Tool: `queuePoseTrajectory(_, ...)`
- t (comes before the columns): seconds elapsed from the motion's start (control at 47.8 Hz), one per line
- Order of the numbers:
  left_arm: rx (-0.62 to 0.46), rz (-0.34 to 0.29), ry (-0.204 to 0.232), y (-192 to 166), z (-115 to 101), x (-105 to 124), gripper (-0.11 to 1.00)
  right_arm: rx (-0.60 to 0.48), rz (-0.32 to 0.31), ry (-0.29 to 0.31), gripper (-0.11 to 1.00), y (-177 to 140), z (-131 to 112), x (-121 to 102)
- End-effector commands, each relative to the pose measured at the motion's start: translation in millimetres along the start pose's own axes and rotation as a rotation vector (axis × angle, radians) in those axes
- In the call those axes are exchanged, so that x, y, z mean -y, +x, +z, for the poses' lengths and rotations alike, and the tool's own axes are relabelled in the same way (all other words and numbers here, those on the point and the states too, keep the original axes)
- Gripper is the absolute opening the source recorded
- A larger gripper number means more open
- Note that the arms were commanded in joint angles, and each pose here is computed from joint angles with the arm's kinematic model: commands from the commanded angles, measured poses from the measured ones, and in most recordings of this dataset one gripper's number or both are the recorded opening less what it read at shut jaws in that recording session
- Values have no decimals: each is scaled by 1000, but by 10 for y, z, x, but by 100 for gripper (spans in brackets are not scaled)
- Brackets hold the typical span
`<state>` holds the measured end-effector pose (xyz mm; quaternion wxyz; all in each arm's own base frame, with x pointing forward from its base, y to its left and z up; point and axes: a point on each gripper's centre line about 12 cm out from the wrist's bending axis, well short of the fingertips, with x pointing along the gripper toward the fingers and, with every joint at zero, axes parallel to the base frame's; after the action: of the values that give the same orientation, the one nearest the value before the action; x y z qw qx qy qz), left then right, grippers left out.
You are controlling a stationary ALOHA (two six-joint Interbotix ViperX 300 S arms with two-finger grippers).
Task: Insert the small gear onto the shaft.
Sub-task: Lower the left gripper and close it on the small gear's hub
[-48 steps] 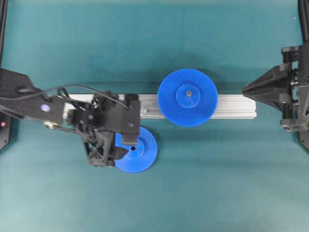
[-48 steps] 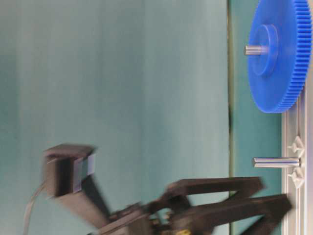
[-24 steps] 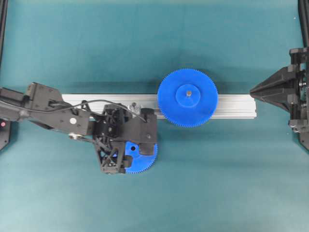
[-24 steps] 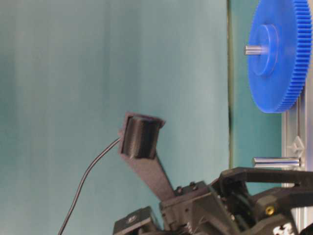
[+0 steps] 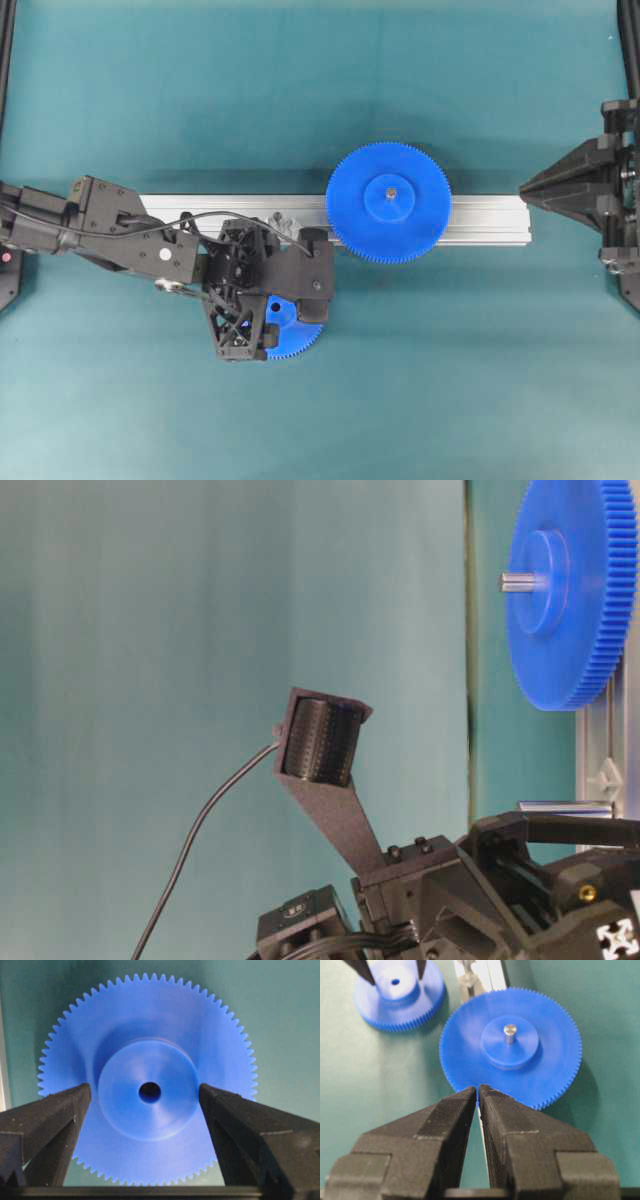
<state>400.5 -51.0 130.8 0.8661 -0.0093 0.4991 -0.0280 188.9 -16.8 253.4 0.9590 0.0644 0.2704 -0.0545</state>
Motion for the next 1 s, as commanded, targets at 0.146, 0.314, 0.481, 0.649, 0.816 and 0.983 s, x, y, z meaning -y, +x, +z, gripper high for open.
queuePoseTrajectory(0.146, 23, -3, 7, -31, 74, 25, 90, 19, 0, 10, 27, -26, 41, 1)
queuePoseTrajectory(0.314, 14, -3, 4, 5, 59, 24, 90, 19, 1, 13, 27, -31, 23, 2)
queuePoseTrajectory(0.481, 5, -1, 2, 44, 40, 16, 90, 20, 1, 13, 27, -32, 7, 3)
queuePoseTrajectory(0.649, 5, -2, 5, 44, 39, 22, 90, 22, -1, 14, 27, -36, -5, 7)
queuePoseTrajectory(0.816, -8, 0, 4, 70, 7, 12, 90, 25, 1, 13, 27, -44, -11, 5)
queuePoseTrajectory(0.983, -15, 0, 2, 101, -7, 18, 90, 25, 1, 15, 27, -45, -16, 5)
